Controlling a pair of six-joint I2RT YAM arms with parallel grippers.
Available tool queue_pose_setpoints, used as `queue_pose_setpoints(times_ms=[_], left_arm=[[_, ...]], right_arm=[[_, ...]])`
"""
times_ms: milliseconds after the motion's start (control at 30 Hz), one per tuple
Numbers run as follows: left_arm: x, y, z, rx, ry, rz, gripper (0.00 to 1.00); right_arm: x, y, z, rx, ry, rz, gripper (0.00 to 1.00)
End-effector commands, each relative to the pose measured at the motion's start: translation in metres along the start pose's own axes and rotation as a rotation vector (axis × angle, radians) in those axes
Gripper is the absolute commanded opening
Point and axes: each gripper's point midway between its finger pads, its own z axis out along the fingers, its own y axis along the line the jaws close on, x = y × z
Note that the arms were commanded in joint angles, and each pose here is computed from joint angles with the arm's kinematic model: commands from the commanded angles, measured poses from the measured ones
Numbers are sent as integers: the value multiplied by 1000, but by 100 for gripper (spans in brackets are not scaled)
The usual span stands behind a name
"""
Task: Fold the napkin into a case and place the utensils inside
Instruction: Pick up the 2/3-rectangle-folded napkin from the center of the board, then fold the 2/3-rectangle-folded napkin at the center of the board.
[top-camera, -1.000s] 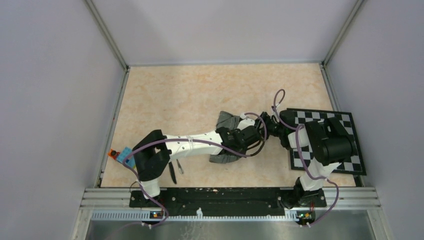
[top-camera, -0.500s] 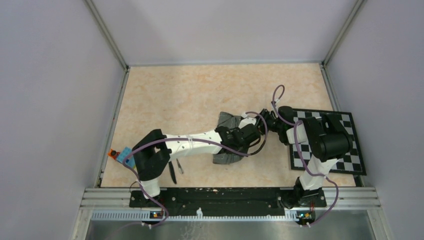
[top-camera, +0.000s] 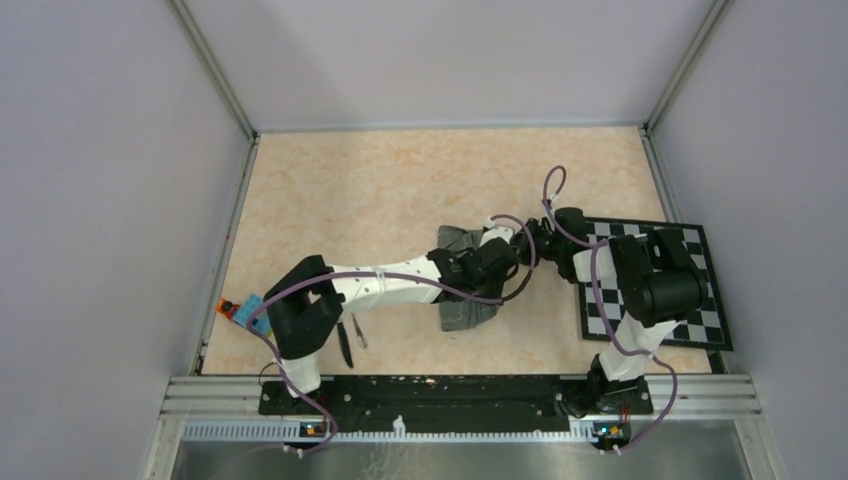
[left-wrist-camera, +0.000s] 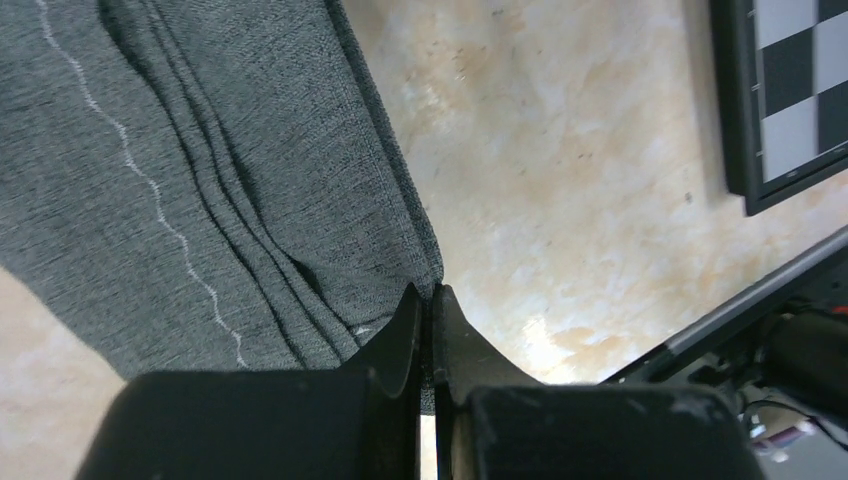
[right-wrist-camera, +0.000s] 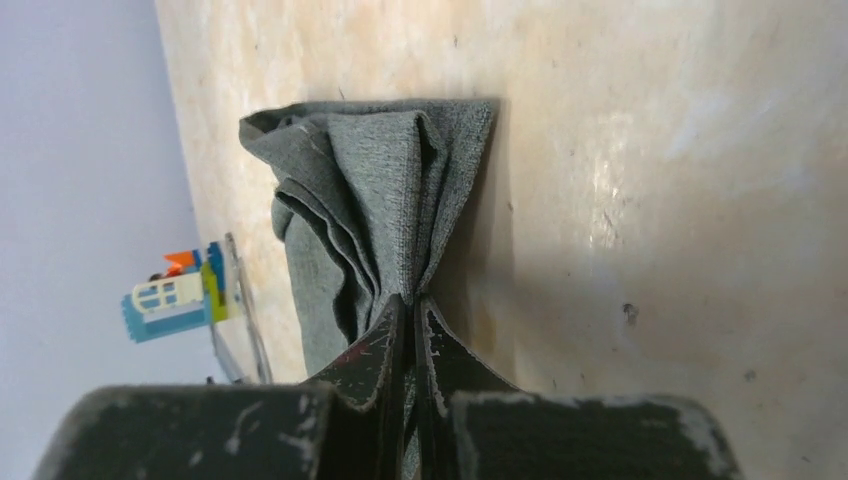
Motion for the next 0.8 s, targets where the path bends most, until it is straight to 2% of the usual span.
queue_pose_setpoints(times_ms=[0,200,333,767], left_arm=[[-9,-29,16,150,-32,-80,0],[-9,-55,34,291,-29,-145,0],[-15,-69,32,391,-71,-166,0],[5,-26,-1,627,-143,-251,0]], right_arm=[[-35,19,-7,57,-74,-167,0],[-52,14,-34,231,-52,-285,0],[-59,22,-44,295,-32,-355,0],[-47,64,-20,503,11,-496,0]])
